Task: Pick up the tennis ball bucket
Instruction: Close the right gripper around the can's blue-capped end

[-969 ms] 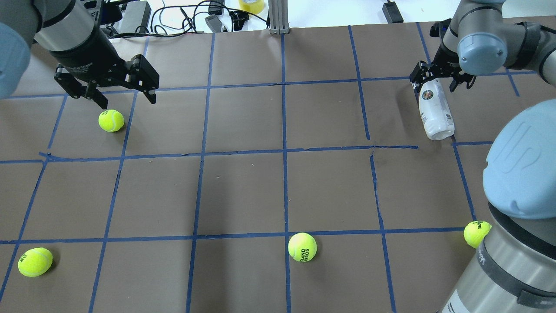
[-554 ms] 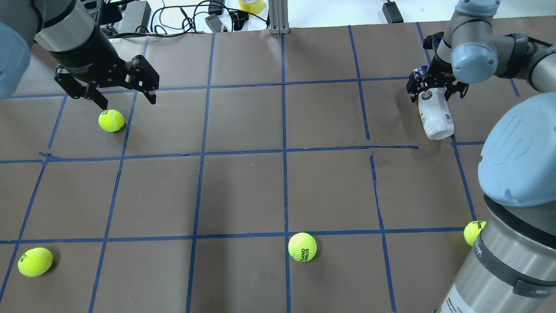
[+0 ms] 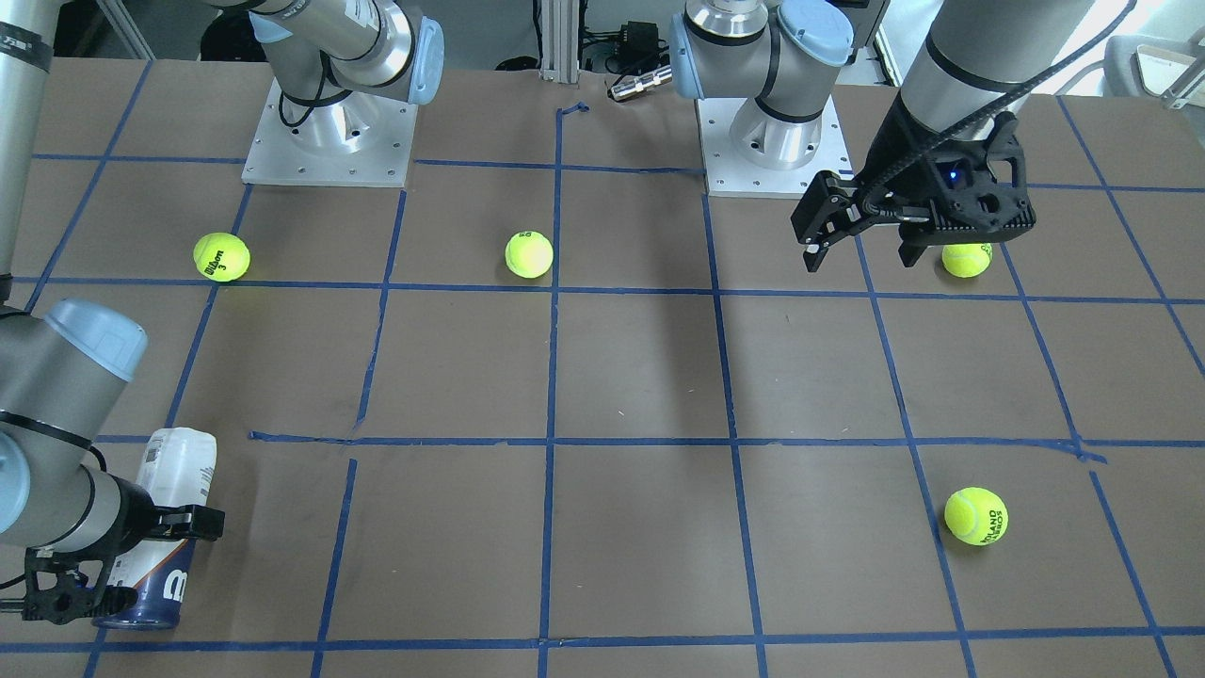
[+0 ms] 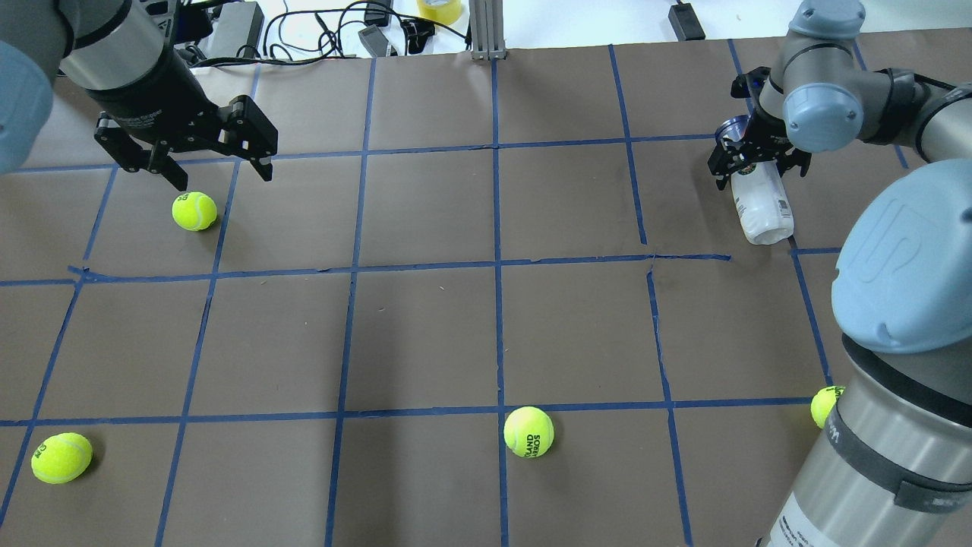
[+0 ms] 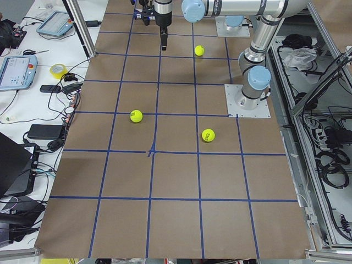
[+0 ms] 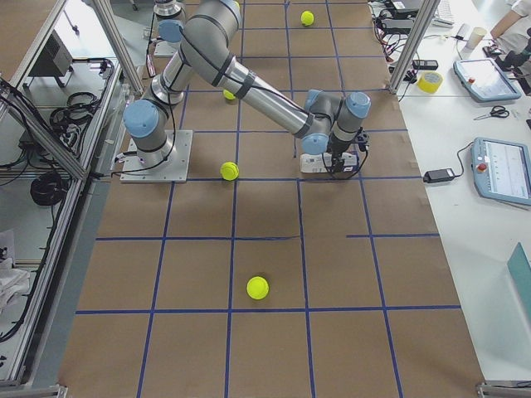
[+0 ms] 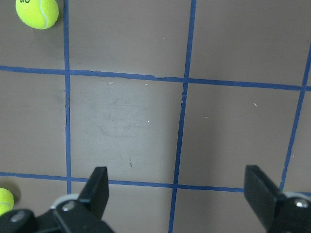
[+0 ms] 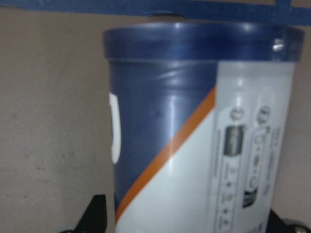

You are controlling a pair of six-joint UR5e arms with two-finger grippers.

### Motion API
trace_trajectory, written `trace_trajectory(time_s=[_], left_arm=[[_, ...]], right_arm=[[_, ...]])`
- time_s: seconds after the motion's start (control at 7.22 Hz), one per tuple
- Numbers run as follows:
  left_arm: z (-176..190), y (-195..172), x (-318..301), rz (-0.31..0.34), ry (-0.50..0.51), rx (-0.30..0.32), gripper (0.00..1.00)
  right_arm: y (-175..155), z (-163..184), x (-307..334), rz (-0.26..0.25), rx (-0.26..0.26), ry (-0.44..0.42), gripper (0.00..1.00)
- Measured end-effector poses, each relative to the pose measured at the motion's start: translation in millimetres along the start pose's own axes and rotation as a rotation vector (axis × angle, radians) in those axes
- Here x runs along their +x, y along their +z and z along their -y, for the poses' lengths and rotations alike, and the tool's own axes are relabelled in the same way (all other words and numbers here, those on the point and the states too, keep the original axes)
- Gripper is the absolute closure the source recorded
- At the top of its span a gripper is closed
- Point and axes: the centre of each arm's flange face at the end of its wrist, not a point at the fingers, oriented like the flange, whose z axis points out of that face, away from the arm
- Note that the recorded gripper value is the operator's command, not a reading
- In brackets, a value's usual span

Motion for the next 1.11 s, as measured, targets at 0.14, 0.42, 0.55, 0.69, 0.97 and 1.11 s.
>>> trace_trajectory(time_s=[0.14,0.42,0.55,0.69,0.97,1.11], left_arm=[[-0.2,0.2,0.0,0.0,0.001,-0.002,0.0],[0.4,0.1,-0.2,-0.001,0.003,0.001,0.0],[0.7,0.1,-0.4,-0.001,0.001,0.002,0.0],[1.0,0.4,-0.6,0.0,0.0,0.002,0.0],[0.8,0.4,-0.4,0.001,0.001,0.001,0.0],[0.6,0.4,-0.2,0.001,0.001,0.001,0.0]], right_arm=[[0.7,0.1,0.3,-0.002,-0.001,-0.01,0.04],[2.2,-0.1,0.2,-0.002,-0.006,-0.02,0.08],[2.8,-0.3,0.1,-0.002,-0.007,-0.023,0.09],[3.1,-0.4,0.2,-0.002,-0.008,-0.024,0.18],[1.4,-0.2,0.7,-0.006,-0.006,-0.029,0.27],[-0.5,0.0,1.4,-0.013,-0.003,-0.034,0.27]])
